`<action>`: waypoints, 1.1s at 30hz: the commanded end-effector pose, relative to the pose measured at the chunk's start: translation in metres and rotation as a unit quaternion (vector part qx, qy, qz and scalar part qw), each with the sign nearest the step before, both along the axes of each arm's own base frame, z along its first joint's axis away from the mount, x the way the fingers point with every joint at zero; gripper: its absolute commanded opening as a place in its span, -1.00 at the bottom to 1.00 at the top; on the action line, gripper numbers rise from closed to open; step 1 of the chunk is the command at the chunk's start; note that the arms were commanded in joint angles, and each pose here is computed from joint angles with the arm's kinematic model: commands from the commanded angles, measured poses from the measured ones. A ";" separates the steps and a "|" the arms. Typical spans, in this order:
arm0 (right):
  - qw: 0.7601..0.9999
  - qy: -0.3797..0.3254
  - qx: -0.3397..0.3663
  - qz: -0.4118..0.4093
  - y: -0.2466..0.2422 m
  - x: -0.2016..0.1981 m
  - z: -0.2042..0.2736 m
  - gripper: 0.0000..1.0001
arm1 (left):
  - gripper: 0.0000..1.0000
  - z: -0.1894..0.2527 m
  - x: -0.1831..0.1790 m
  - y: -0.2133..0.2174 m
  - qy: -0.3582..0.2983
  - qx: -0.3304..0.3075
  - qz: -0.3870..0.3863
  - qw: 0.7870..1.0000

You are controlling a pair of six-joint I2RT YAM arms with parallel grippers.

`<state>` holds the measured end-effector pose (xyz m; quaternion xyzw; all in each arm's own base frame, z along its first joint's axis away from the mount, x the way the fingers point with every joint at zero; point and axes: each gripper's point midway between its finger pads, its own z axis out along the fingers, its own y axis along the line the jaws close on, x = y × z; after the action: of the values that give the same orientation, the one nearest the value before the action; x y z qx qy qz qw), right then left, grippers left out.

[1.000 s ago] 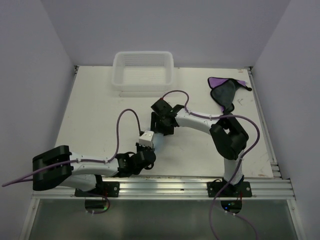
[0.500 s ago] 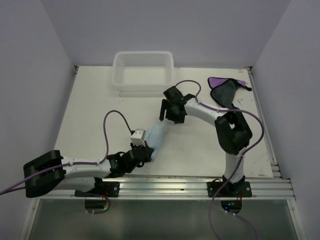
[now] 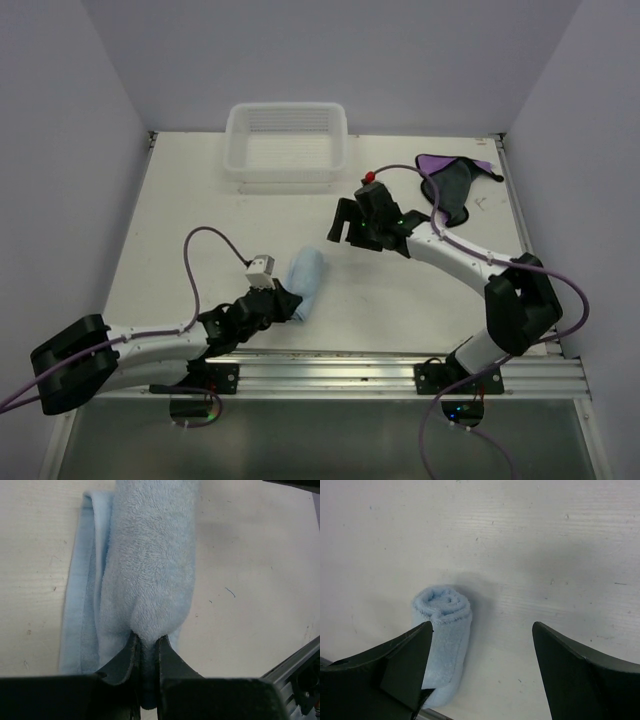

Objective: Roll the towels
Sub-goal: Roll the towel

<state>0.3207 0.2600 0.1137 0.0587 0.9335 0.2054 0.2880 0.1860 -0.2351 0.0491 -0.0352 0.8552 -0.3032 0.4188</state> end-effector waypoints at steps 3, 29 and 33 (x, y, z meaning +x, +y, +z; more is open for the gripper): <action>0.995 -0.041 0.090 0.032 0.039 -0.008 0.019 0.69 | -1.00 -0.026 -0.015 0.023 0.047 0.006 0.024 0.999; 0.989 0.013 0.109 0.099 0.120 -0.054 -0.029 0.83 | -1.00 -0.034 -0.021 0.053 0.060 -0.048 0.093 0.993; 0.988 0.021 0.111 0.107 0.128 -0.061 -0.037 0.78 | -1.00 -0.045 -0.026 0.057 0.074 -0.049 0.098 0.991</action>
<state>0.2587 0.3667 0.0639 -0.0031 0.9242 0.3040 0.2310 0.1734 -0.2064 0.0526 -0.1509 0.8306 -0.3539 0.4026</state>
